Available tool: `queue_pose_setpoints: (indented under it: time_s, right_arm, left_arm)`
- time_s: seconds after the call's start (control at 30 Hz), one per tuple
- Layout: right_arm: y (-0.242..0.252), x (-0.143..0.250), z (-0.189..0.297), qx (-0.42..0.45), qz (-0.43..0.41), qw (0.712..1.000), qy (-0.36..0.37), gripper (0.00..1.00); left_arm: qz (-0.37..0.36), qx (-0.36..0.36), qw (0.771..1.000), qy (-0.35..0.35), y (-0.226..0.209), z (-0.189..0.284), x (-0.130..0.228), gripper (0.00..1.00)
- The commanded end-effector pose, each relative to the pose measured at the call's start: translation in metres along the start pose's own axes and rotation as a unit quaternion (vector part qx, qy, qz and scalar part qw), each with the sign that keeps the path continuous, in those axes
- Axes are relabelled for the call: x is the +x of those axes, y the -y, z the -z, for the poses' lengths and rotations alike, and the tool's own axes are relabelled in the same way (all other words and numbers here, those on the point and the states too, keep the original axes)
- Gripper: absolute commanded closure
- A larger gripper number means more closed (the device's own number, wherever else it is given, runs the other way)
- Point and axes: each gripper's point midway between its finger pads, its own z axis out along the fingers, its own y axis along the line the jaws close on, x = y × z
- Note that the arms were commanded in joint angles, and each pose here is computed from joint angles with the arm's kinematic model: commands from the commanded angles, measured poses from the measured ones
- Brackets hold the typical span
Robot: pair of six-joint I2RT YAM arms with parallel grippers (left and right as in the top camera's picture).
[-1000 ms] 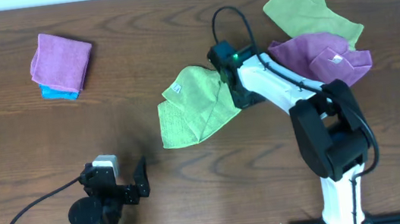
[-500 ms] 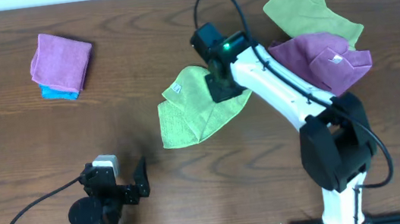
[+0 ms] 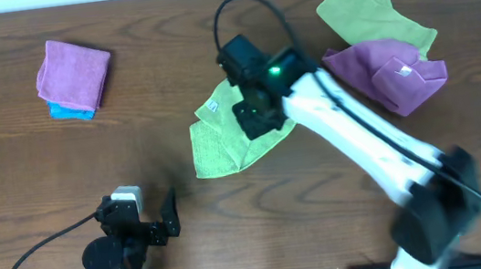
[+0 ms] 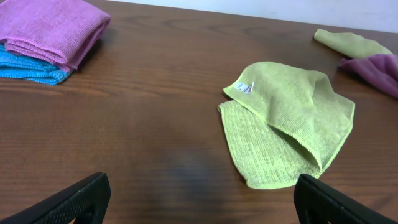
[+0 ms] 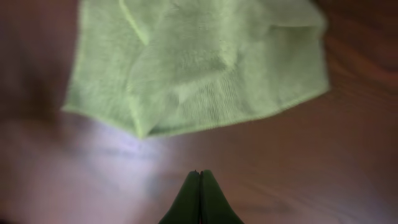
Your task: Fold the cloth
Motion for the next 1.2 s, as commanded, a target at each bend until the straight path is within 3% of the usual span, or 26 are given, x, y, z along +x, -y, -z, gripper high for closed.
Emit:
queue_pose_setpoints:
  time_s: [0.0,0.2,0.43,0.6,0.77,0.9,1.03,1.17]
  right_arm:
    - [0.004,0.005,0.051,-0.013,-0.006,0.999,0.046,0.99]
    - [0.009,0.042,0.111,-0.032,-0.011,0.997,0.073,0.99]
    - [-0.015,0.091,0.157,-0.127,0.011,0.989,0.069,0.98]
    - [-0.008,0.131,0.170,-0.128,0.015,0.991,0.031,0.99]
    - [0.000,0.154,0.185,-0.129,0.015,0.991,0.036,0.98]
    - [0.003,0.163,0.200,-0.140,0.018,0.988,0.068,0.98]
    - [0.007,0.172,0.212,-0.148,0.020,0.984,0.096,0.99]
    - [0.009,0.178,0.220,-0.154,0.021,0.981,0.117,0.98]
  left_arm:
    - [0.006,-0.007,1.000,-0.007,-0.003,-0.003,0.008,0.05]
    - [0.006,-0.004,1.000,-0.007,-0.002,-0.003,0.007,0.05]
    - [0.009,0.014,1.000,-0.009,0.004,-0.003,0.008,0.04]
    - [0.121,0.172,0.976,-0.054,0.059,0.008,0.016,0.05]
    - [0.197,0.257,0.941,-0.100,0.089,0.023,0.020,0.05]
    - [0.215,0.285,0.929,-0.098,0.098,0.028,0.012,0.05]
    - [0.204,0.331,0.920,-0.050,0.110,0.037,-0.017,0.04]
    - [0.230,0.315,0.920,-0.028,0.104,0.032,-0.032,0.02]
